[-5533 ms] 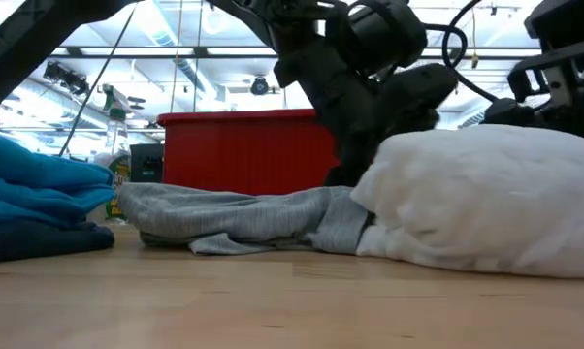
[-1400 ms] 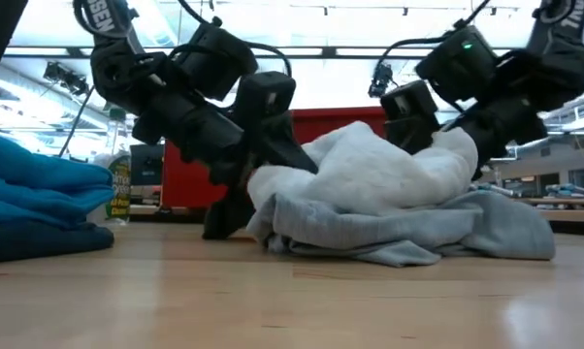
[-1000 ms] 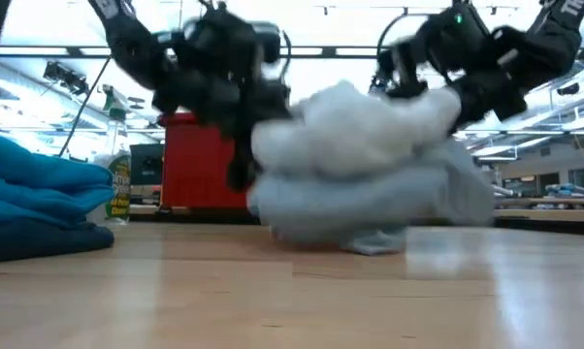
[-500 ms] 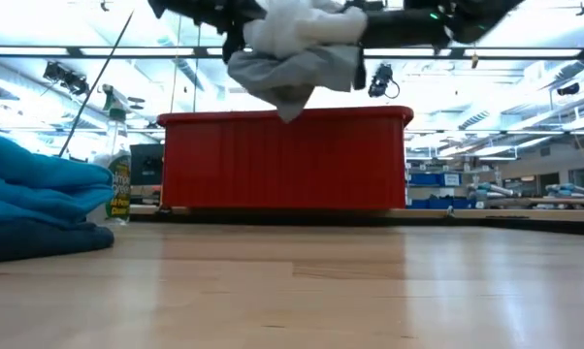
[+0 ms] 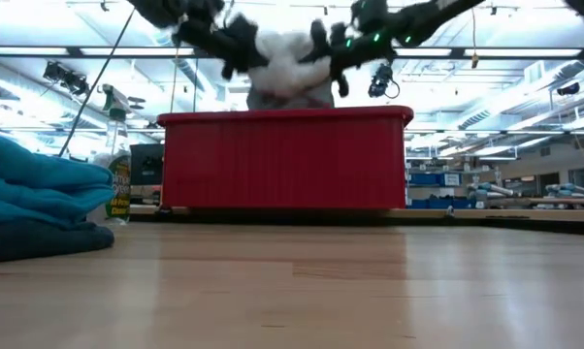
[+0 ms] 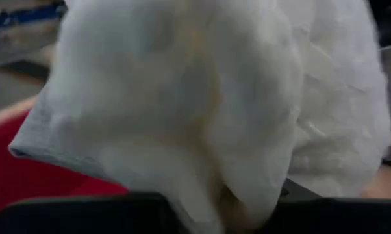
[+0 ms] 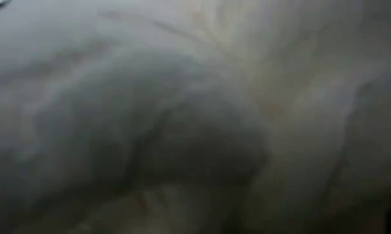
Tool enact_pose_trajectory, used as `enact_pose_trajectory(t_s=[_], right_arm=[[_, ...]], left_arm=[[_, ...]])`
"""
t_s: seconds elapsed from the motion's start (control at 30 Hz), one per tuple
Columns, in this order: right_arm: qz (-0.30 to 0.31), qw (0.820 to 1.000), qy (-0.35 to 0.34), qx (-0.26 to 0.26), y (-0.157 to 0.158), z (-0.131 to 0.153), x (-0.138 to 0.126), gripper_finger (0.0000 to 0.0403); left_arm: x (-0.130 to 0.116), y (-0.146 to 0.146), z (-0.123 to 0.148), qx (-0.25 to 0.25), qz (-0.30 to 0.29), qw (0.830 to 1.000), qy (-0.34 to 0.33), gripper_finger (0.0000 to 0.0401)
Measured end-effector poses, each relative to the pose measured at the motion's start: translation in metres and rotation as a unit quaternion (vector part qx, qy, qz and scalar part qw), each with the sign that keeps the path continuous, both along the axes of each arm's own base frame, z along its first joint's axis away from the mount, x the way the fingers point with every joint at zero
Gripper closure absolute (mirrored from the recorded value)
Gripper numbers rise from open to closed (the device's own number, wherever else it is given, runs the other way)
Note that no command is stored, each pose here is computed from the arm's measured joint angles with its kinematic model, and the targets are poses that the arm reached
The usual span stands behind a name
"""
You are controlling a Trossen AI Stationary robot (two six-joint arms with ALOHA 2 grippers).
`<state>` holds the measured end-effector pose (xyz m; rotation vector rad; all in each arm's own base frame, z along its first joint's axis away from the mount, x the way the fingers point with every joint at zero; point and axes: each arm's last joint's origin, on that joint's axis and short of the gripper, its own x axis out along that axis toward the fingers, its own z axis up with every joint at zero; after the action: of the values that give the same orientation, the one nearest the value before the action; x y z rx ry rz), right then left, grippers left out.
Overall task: Fold laundry
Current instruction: Put the gray and white shirts into the red laundry bin, then put the dark and light blue shorts into the red laundry bin
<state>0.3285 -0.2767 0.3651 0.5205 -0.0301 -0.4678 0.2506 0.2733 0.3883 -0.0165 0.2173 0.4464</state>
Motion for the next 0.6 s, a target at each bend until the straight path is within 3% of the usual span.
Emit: enact_pose_trajectory(t_s=[0.13, 0.23, 0.33, 0.4, 0.47, 0.6], right_arm=[[-0.039, 0.997, 0.055, 0.043, -0.035, -0.031, 0.000, 0.0260], [-0.049, 0.991, 0.094, 0.086, -0.048, -0.048, -0.007, 0.0174], [-0.064, 0.985, 0.109, 0.118, -0.051, -0.048, -0.018, 0.0067], [-0.089, 0.979, 0.121, 0.139, -0.051, -0.046, -0.026, 0.0024], [-0.106, 0.975, 0.128, 0.148, -0.049, -0.042, -0.032, 0.0022], [-0.120, 0.977, 0.124, 0.121, -0.045, -0.024, -0.043, 0.0062]], left_arm=[[0.003, 0.040, -0.043, -0.045, 0.059, 0.997, 0.030, 0.0309], [0.001, 0.057, -0.065, -0.073, 0.078, 0.993, 0.047, 0.0299], [-0.006, 0.063, -0.067, -0.084, 0.098, 0.991, 0.044, 0.0269], [-0.008, 0.064, -0.066, -0.081, 0.107, 0.990, 0.044, 0.0242], [-0.008, 0.063, -0.065, -0.080, 0.109, 0.990, 0.045, 0.0215], [-0.010, 0.061, -0.068, -0.096, 0.119, 0.986, 0.071, 0.0168]])
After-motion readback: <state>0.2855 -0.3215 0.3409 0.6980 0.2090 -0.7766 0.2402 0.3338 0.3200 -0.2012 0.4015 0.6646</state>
